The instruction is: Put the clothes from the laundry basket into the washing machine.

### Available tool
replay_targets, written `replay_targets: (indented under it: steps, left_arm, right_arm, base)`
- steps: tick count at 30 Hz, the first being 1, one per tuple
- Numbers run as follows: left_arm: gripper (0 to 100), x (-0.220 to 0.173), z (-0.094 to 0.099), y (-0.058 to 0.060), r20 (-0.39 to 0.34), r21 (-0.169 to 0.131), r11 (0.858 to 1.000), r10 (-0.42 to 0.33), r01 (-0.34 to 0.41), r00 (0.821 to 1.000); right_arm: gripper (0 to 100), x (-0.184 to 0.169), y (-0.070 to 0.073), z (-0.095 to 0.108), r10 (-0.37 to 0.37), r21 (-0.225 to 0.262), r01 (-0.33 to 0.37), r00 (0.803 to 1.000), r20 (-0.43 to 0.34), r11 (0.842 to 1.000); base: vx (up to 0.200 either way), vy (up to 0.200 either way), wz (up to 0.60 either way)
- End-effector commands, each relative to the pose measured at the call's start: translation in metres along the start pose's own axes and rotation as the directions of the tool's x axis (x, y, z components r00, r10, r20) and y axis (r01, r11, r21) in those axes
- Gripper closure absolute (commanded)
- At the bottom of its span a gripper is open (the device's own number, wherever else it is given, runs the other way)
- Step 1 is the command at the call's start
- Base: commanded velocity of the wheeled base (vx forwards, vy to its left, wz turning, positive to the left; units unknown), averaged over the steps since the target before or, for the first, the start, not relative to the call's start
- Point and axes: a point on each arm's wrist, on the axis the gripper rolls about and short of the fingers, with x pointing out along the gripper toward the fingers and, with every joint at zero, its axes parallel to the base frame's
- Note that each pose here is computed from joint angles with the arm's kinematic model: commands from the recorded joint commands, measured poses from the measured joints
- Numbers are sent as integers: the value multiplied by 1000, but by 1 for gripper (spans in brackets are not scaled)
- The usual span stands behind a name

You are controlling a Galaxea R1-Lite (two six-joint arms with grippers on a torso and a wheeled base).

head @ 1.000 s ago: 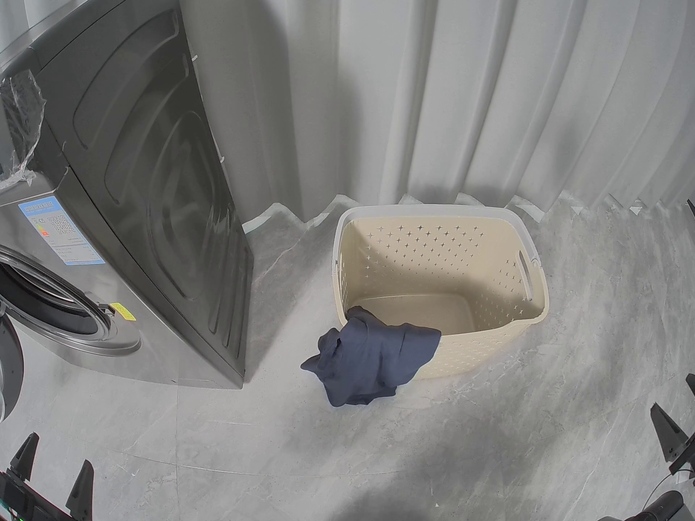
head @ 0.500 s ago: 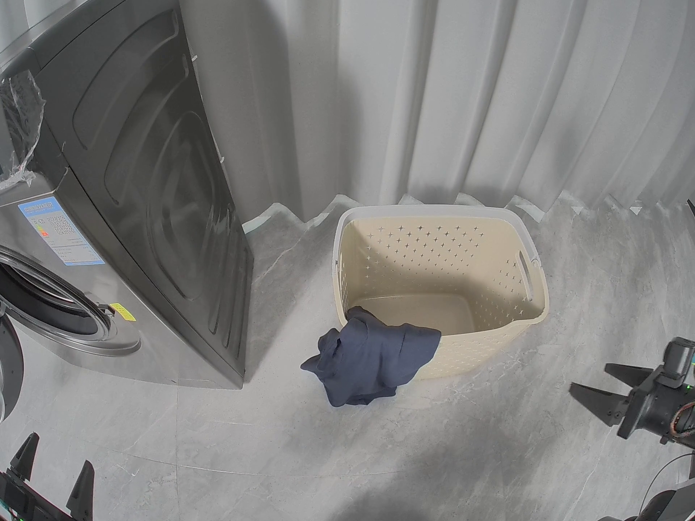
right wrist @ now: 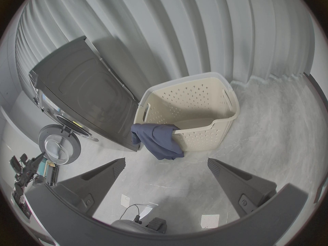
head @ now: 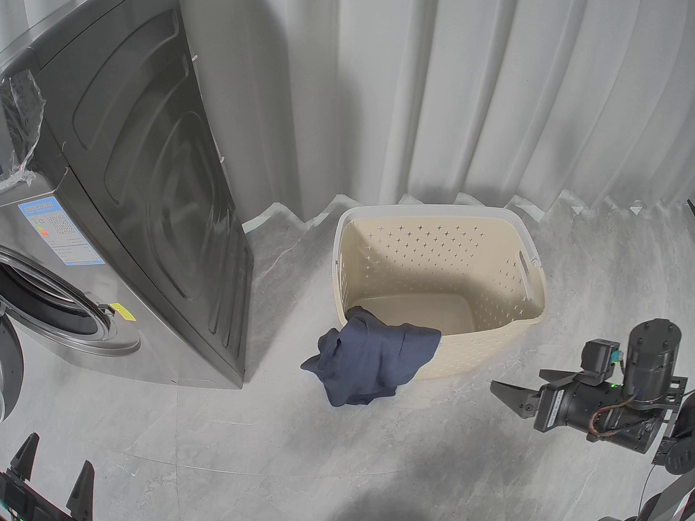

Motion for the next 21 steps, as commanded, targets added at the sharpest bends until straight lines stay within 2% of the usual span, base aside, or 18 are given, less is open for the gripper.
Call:
replay_targets:
  steps: [1, 3, 10, 15, 21]
  left_arm:
    - [0, 0, -5, 0, -1, 0, 1000, 0, 0, 1000]
    - [0, 0, -5, 0, -1, -2, 1000, 0, 0, 1000]
    - [0, 0, -5, 0, -1, -2, 1000, 0, 0, 1000]
    - [0, 0, -5, 0, -1, -2, 1000, 0, 0, 1000]
    - [0, 0, -5, 0, -1, -2, 1000, 0, 0, 1000]
  right_arm:
    - [0, 36, 8, -13, -42, -20, 41, 997, -65, 999]
    - [0, 45, 14, -8, -40, -9, 40, 999, -27, 999]
    - [0, 64, 23, -7, -57, -1, 57, 998, -19, 998]
    - [0, 84, 34, -9, -64, 72, 65, 998, -26, 995]
    - [0, 102, 36, -17, -89, 66, 92, 995, -42, 994]
  base:
    - [0, 0, 0]
    - [0, 0, 0]
    - [0, 0, 0]
    - [0, 0, 0]
    - [0, 0, 0]
